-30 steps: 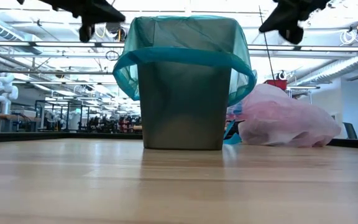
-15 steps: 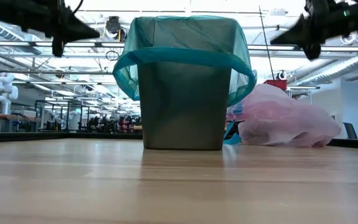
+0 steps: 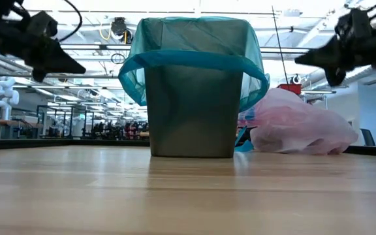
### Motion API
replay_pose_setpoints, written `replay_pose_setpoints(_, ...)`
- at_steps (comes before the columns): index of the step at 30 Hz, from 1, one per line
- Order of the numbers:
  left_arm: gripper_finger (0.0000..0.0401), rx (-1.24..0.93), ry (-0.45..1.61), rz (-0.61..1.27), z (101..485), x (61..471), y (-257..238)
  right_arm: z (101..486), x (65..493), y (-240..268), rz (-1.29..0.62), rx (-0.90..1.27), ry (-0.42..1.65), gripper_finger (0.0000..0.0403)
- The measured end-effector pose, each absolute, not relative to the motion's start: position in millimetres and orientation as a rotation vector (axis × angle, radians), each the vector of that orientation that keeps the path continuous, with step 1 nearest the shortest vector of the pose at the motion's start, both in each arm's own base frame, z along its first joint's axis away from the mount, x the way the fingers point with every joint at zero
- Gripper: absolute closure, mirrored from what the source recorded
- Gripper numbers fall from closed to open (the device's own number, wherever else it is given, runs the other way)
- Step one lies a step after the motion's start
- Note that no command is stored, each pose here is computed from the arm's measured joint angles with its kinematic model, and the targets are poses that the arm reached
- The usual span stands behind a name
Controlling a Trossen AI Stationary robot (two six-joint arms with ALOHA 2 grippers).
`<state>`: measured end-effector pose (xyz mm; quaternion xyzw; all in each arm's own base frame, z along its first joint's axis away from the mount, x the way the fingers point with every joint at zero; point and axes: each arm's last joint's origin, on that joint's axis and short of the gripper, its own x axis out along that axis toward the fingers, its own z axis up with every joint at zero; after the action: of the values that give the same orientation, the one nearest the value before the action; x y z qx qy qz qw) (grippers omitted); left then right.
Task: Place trash/remove bag and relplace
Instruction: Return to Home Position
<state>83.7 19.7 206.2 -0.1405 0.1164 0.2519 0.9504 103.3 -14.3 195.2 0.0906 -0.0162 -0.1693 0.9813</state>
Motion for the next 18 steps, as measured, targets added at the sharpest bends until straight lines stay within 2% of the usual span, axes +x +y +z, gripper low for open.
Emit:
replay_pose_setpoints(3, 0.0401, -0.303, 0.198, 0.431, 185, 86, 17, 172, 101, -14, -0.339, 0.223, -0.055, 0.0403)
replay_pose_setpoints(6, 0.0401, -0.336, 0.196, 0.406, 165, 86, 16, 166, 101, -14, -0.338, 0.228, -0.018, 0.0403)
replay_pose_setpoints(11, 0.0401, -0.25, 0.182, 0.452, 167, 84, 16, 162, 103, -14, -0.329, 0.198, 0.039, 0.0403)
replay_pose_setpoints(18, 0.0401, -0.289, 0.23, 0.466, 164, 85, 17, 151, 110, -15, -0.343, 0.202, 0.164, 0.0403)
